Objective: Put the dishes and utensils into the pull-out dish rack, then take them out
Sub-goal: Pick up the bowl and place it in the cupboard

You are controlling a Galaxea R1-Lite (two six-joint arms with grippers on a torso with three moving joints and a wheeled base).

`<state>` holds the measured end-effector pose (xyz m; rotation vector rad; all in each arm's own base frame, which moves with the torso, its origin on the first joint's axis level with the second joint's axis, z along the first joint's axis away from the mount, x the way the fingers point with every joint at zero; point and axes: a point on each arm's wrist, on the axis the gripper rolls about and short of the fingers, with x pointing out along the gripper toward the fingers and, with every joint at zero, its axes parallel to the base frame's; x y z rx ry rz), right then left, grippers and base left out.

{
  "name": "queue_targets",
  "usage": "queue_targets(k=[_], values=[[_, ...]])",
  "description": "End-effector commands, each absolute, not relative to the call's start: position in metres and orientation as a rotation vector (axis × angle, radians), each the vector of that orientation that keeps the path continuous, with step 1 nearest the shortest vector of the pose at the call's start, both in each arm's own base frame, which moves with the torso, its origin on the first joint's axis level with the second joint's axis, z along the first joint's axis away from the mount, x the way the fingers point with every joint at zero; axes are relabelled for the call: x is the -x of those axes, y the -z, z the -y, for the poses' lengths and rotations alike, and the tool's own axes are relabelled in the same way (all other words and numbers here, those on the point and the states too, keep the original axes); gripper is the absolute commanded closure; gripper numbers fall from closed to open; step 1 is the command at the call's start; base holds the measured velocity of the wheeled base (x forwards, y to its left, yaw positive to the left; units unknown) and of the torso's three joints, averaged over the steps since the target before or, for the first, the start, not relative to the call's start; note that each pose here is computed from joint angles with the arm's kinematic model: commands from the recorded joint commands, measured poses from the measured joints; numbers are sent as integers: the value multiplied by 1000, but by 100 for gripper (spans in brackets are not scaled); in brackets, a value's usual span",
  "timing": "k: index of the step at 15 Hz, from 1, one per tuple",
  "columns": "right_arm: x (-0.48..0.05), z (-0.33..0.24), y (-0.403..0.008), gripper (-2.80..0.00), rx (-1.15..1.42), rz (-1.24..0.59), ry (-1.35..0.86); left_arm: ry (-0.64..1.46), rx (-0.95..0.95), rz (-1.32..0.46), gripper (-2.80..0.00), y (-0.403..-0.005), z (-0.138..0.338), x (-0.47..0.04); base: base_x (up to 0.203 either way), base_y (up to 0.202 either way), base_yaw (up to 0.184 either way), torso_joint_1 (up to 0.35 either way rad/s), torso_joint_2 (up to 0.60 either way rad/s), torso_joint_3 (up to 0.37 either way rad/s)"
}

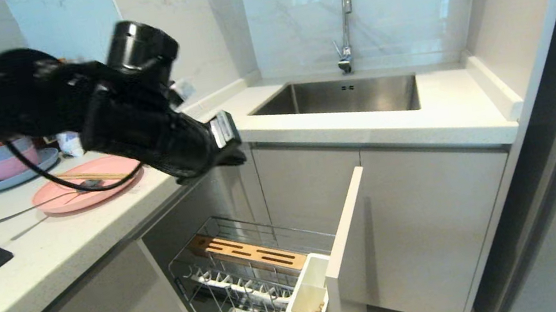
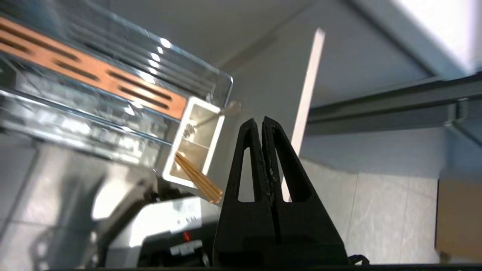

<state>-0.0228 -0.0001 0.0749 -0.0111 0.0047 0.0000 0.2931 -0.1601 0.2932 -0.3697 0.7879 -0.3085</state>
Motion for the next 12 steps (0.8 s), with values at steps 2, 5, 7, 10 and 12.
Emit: queue_targets(k=[2,5,7,10,12], values=[[23,0,-75,0,11,-5,0,364,353,-595,0,-360,112,-221,0,0,0,0,0,0],[23,0,-75,0,12,-6,0,381,307,-430,0,-396,62,-159,0,0,0,0,0,0],[23,0,-75,0,11,-5,0,405,275,-304,0,-411,32,-113,0,0,0,0,0,0],[23,0,-75,0,12,-5,0,426,206,-124,0,-420,10,-40,0,0,0,0,0,0],[23,0,-75,0,12,-5,0,438,164,-27,0,-415,11,11,0,0,0,0,0,0]])
